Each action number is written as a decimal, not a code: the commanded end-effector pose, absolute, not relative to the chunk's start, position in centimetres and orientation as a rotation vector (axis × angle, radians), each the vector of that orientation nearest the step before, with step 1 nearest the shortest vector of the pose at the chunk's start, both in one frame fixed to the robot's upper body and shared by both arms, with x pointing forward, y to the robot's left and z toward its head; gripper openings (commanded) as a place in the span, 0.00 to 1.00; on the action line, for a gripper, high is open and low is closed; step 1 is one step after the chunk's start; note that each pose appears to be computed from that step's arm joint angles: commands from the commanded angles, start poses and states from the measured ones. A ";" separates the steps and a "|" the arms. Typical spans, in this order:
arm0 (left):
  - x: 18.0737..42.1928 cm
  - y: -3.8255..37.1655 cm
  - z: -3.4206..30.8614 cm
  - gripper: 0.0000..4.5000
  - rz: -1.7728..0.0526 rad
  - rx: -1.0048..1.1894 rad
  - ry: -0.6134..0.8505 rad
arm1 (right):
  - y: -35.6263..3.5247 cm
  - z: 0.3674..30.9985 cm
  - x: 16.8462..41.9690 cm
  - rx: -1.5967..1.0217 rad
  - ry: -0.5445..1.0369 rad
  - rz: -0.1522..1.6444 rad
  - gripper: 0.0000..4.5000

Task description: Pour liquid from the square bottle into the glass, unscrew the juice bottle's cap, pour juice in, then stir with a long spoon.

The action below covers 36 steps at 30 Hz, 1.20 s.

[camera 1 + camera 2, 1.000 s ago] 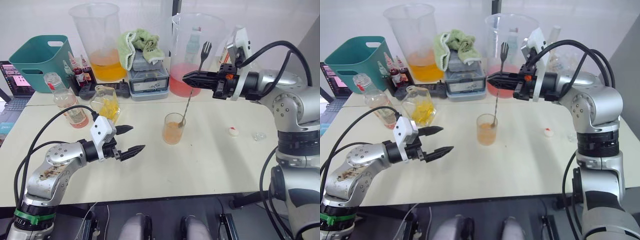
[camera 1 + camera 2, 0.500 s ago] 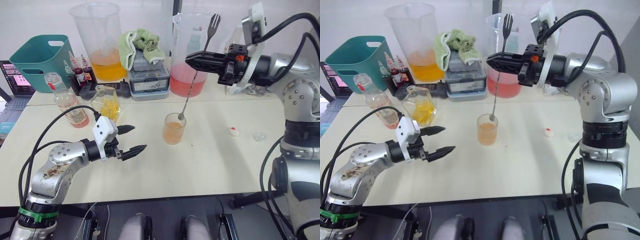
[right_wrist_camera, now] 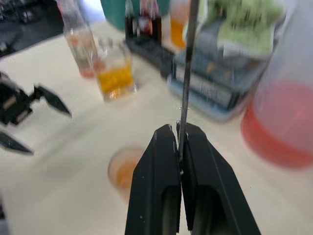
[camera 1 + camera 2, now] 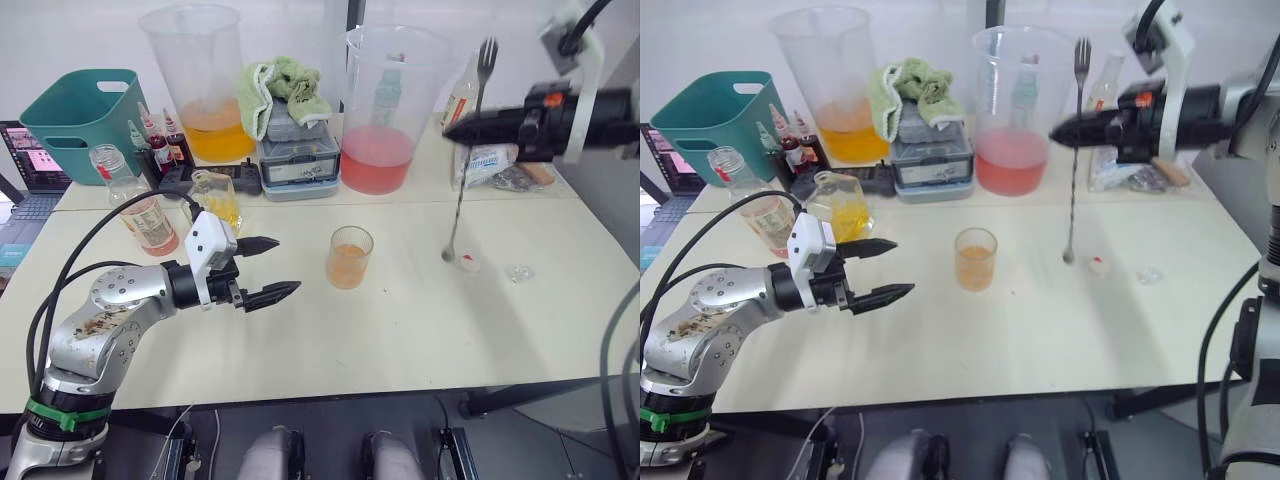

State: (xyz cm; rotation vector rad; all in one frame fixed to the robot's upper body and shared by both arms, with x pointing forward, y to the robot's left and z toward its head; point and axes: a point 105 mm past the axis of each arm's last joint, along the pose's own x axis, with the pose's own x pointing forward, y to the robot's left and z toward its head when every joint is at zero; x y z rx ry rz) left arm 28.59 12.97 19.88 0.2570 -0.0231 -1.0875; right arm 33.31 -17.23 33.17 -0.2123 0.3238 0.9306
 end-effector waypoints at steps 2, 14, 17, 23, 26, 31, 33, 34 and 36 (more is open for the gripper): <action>27.7 12.5 21.2 0.98 -1.122 0.267 -0.068 | -18.4 31.0 34.2 -0.059 0.524 0.842 0.00; 25.8 12.7 20.0 0.98 -1.136 0.244 -0.014 | -20.1 22.7 37.5 0.117 0.845 0.625 0.00; 25.2 12.1 20.2 0.98 -1.134 0.237 -0.009 | -20.0 20.9 38.1 0.093 0.871 0.606 0.00; 23.9 11.3 20.3 0.98 -1.144 0.224 0.014 | -20.2 19.4 38.9 0.042 0.891 0.570 0.00; 23.9 11.4 20.6 0.98 -1.126 0.220 0.008 | -20.7 18.2 39.4 0.023 0.902 0.535 0.00; 23.5 11.0 20.7 0.98 -1.133 0.202 0.010 | -20.8 16.1 39.8 0.016 0.945 0.508 0.00; 23.5 11.0 20.6 0.98 -1.129 0.204 0.016 | -20.7 15.3 40.0 0.001 0.949 0.505 0.00; 23.5 11.0 20.5 0.99 -1.128 0.207 0.018 | -20.7 15.0 40.2 -0.002 0.948 0.504 0.07; 23.5 11.1 20.5 1.00 -1.125 0.211 0.020 | -20.7 14.9 40.3 0.001 0.942 0.503 0.22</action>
